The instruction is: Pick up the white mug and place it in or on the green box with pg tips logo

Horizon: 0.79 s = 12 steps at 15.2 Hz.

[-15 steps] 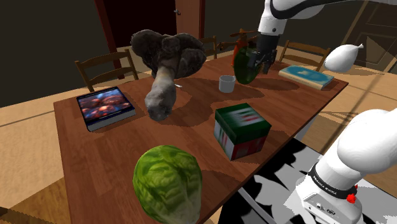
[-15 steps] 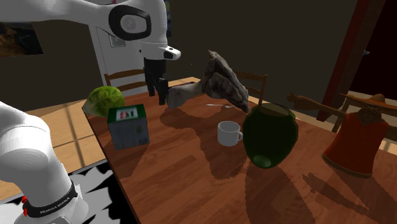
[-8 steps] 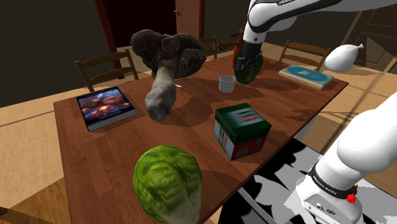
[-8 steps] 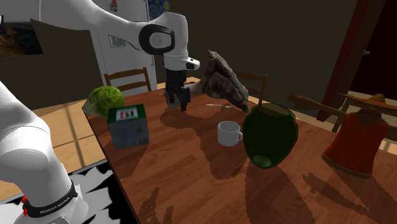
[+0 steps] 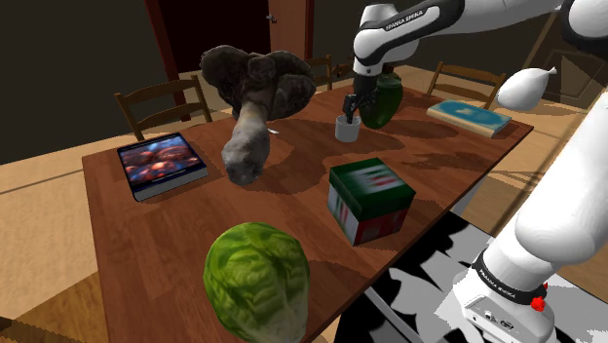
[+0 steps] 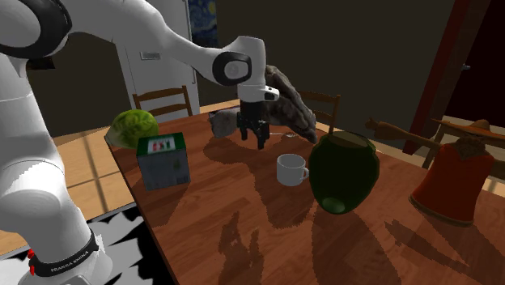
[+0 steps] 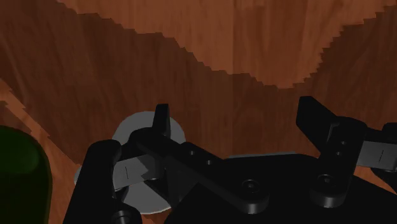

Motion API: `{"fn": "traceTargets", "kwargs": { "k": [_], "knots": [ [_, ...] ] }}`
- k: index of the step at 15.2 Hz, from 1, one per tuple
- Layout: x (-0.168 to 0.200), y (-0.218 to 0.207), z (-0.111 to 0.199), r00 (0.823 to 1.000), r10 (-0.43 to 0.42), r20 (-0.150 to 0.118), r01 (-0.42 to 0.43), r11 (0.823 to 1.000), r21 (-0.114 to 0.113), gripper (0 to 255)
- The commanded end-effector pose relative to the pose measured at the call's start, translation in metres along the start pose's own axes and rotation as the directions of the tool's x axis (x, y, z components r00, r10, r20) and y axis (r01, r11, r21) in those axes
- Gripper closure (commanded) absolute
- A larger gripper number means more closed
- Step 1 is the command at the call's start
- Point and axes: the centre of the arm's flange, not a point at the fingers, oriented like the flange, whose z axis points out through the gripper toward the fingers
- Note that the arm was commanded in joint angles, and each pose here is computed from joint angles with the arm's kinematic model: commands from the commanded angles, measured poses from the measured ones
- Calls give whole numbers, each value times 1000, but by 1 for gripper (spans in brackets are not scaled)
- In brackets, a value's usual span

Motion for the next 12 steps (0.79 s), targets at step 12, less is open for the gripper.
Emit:
{"fn": "traceTargets", "kwargs": {
  "k": [12],
  "knots": [
    [108,28,71,999,-15,-34,13,999,-48,0]
  ]
}}
